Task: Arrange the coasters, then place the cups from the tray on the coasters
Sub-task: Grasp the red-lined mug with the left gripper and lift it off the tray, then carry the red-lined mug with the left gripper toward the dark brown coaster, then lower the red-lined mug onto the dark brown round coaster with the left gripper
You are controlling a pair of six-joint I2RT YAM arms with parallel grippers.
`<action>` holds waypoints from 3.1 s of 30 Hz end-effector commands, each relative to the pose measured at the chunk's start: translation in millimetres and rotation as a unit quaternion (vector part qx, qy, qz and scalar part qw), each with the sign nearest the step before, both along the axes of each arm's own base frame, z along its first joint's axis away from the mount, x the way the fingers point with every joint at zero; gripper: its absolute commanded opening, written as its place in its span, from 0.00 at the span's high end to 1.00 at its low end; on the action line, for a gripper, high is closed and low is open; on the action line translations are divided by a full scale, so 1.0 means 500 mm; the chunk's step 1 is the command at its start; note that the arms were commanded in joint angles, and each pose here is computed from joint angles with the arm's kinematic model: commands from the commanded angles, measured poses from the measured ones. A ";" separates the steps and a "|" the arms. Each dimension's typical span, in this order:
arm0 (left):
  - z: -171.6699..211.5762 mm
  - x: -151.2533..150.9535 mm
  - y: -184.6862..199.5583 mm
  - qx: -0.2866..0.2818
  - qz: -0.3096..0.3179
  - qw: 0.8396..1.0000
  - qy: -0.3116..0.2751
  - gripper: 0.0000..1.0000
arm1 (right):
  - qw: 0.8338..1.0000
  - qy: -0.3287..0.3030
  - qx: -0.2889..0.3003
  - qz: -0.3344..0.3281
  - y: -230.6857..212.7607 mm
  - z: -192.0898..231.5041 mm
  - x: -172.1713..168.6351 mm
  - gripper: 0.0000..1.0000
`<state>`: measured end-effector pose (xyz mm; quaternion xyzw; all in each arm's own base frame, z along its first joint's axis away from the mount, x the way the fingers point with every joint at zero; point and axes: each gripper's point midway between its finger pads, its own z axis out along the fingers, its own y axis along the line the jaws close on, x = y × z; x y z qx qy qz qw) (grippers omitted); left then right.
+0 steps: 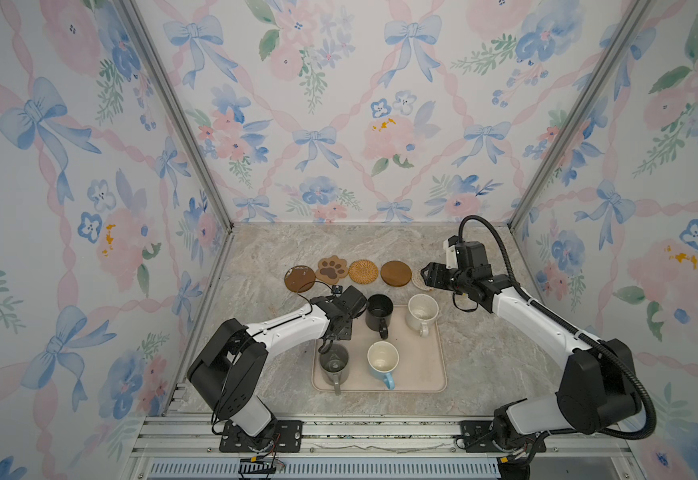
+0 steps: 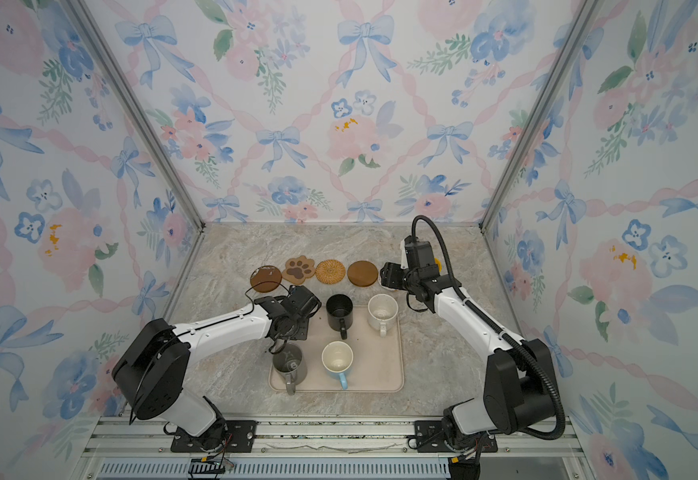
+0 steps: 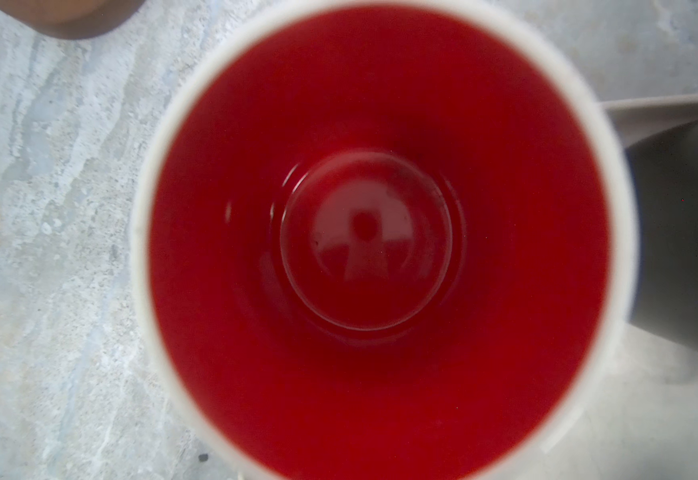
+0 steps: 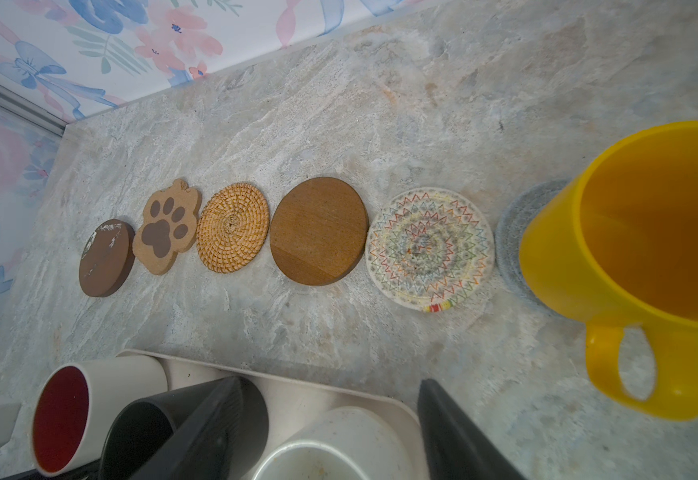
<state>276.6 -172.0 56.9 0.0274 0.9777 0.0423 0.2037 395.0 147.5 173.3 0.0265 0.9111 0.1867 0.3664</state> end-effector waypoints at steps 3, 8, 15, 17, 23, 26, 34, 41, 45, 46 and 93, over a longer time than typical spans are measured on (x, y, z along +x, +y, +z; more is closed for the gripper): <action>0.010 0.005 0.007 -0.001 0.008 1.000 -0.009 1.00 | 1.000 0.010 0.004 -0.002 -0.003 -0.014 0.001 0.30; 0.037 0.015 -0.001 -0.015 0.010 1.000 -0.026 1.00 | 1.000 0.008 0.005 -0.002 -0.003 -0.010 -0.001 0.30; 0.066 0.021 -0.005 -0.028 0.010 0.999 -0.043 1.00 | 1.000 0.007 0.004 -0.002 -0.006 -0.008 -0.003 0.30; 0.076 0.024 -0.006 -0.032 0.011 0.998 -0.051 1.00 | 1.000 0.006 0.004 -0.003 -0.006 -0.006 -0.004 0.30; 0.099 0.033 -0.006 -0.036 0.013 0.997 -0.069 1.00 | 1.000 0.008 0.004 -0.002 -0.006 -0.009 -0.005 0.30; 0.111 0.042 -0.002 -0.039 0.016 0.996 -0.075 1.00 | 1.000 0.008 0.006 -0.002 -0.006 -0.009 -0.005 0.30; 0.156 0.085 0.024 -0.043 0.023 0.994 -0.100 1.00 | 1.000 0.003 0.006 -0.004 -0.008 -0.002 -0.009 0.31; 0.188 0.127 0.059 -0.033 0.023 0.993 -0.115 1.00 | 1.000 -0.001 0.004 -0.005 -0.013 0.008 -0.013 0.31; 0.202 0.158 0.095 -0.023 0.030 0.992 -0.120 1.00 | 1.000 -0.004 0.002 -0.006 -0.017 0.012 -0.016 0.31; 0.203 0.164 0.102 -0.020 0.033 0.992 -0.121 1.00 | 1.000 -0.003 0.001 -0.006 -0.018 0.012 -0.017 0.31; 0.074 0.344 0.248 -0.026 0.095 0.993 -0.068 1.00 | 1.000 0.017 -0.009 -0.005 -0.028 -0.013 -0.013 0.31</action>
